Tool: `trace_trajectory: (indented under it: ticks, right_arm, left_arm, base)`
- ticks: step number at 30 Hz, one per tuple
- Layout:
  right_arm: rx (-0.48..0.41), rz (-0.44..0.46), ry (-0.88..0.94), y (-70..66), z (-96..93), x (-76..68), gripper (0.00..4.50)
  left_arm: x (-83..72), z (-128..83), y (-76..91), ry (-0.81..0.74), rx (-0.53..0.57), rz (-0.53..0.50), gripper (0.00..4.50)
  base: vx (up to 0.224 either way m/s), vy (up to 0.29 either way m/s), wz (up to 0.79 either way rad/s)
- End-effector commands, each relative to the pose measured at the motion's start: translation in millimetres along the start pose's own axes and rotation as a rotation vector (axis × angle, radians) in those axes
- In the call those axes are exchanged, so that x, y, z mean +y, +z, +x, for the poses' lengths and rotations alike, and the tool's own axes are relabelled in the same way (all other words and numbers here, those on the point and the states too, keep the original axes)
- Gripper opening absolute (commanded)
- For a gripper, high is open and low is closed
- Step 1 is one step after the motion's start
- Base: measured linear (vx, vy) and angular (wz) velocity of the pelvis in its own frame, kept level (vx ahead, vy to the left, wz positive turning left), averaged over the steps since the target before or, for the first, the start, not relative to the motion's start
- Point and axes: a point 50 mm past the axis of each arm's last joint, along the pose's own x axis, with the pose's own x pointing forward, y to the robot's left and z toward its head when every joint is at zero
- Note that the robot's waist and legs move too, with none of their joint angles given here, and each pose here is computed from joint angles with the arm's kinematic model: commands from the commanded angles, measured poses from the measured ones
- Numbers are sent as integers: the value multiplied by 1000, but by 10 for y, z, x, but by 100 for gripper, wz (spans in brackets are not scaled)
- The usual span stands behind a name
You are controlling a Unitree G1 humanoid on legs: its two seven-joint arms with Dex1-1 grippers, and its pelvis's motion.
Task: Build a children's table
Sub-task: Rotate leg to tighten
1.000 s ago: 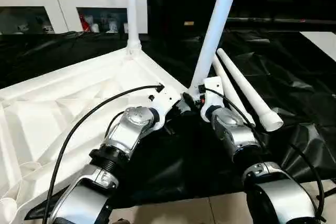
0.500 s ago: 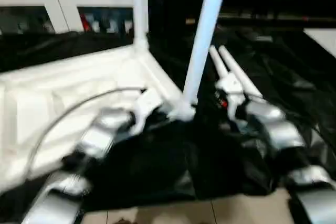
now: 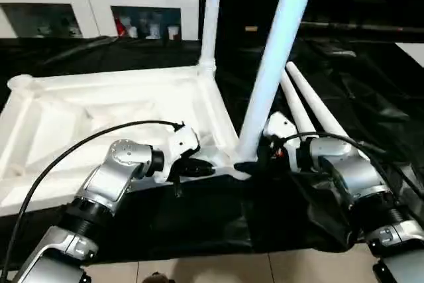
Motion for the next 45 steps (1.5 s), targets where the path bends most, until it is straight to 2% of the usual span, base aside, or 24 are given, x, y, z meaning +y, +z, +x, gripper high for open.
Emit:
trace_trajectory:
  ticks: [1, 5, 6, 8, 10, 14, 16, 17, 19, 21, 23, 24, 25, 28, 31, 34, 36, 38, 39, 42, 44, 45]
  right_arm:
    - [2, -14, -2, 31, 26, -6, 391]
    - [-8, -6, -5, 49, 31, -12, 360]
    - [-11, -5, -4, 52, 31, -12, 338]
    - [-15, -3, -3, 52, 31, -11, 334]
    - [-18, 0, -3, 48, 35, -7, 302]
    - [-34, 18, -15, 25, 46, 0, 290]
    - [-54, 76, -119, -25, 97, -50, 280]
    - [-54, 76, -119, -25, 97, -50, 277]
    - [-30, 143, -285, -134, 165, -129, 275]
    - [-18, 187, -361, -186, 201, -154, 274]
    - [-14, 314, -558, -273, 257, -222, 274]
    - [-14, 324, -574, -279, 260, -228, 273]
    - [-14, 437, -739, -340, 295, -271, 273]
    - [-20, 526, -861, -362, 320, -299, 273]
    - [-16, 487, -906, -313, 358, -320, 273]
    - [-52, 492, -895, -267, 394, -331, 273]
    - [-83, 499, -887, -227, 413, -339, 328]
    - [-104, 497, -882, -197, 414, -347, 344]
    - [-128, 468, -878, -137, 415, -363, 351]
    - [-138, 399, -875, -69, 407, -380, 384]
    - [-188, 280, -846, 69, 304, -383, 384]
    - [-188, 280, -846, 69, 304, -383, 384]
  left_arm:
    - [-76, 60, 124, -68, -55, 37, 0]
    - [-78, 59, 122, -70, -52, 38, 0]
    - [-79, 59, 121, -71, -51, 38, 0]
    - [-81, 57, 117, -73, -49, 37, 0]
    - [-82, 54, 111, -73, -47, 36, 0]
    - [-76, 58, 99, -65, -44, 36, 0]
    - [2, 110, 80, 26, -29, 22, 0]
    - [2, 110, 80, 26, -29, 22, 0]
    - [120, 190, 79, 160, -19, 6, 0]
    - [165, 231, 87, 213, -10, -10, 0]
    - [256, 333, 133, 345, 0, -46, 0]
    - [262, 342, 140, 356, -1, -49, 0]
    - [315, 450, 219, 455, -15, -80, 0]
    - [315, 566, 315, 490, -27, -66, 0]
    - [306, 638, 341, 488, -15, -28, 0]
    - [308, 653, 350, 479, -22, -18, 0]
    - [310, 661, 356, 472, -33, -8, 0]
    - [312, 660, 352, 470, -34, -7, 0]
    - [322, 652, 355, 471, -41, 2, 0]
    - [335, 643, 373, 471, -60, 12, 0]
    - [378, 625, 464, 518, -119, 61, 0]
    - [378, 625, 464, 518, -119, 61, 0]
  base:
    - [0, 0, 0]
    - [0, 0, 0]
    - [0, 0, 0]
    - [0, 0, 0]
    - [0, 0, 0]
    - [0, 0, 0]
    - [0, 0, 0]
    - [0, 0, 0]
    - [0, 0, 0]
    - [0, 0, 0]
    - [0, 0, 0]
    - [0, 0, 0]
    - [0, 0, 0]
    - [0, 0, 0]
    - [0, 0, 0]
    - [0, 0, 0]
    - [0, 0, 0]
    - [0, 0, 0]
    - [0, 0, 0]
    - [0, 0, 0]
    - [0, 0, 0]
    - [0, 0, 0]
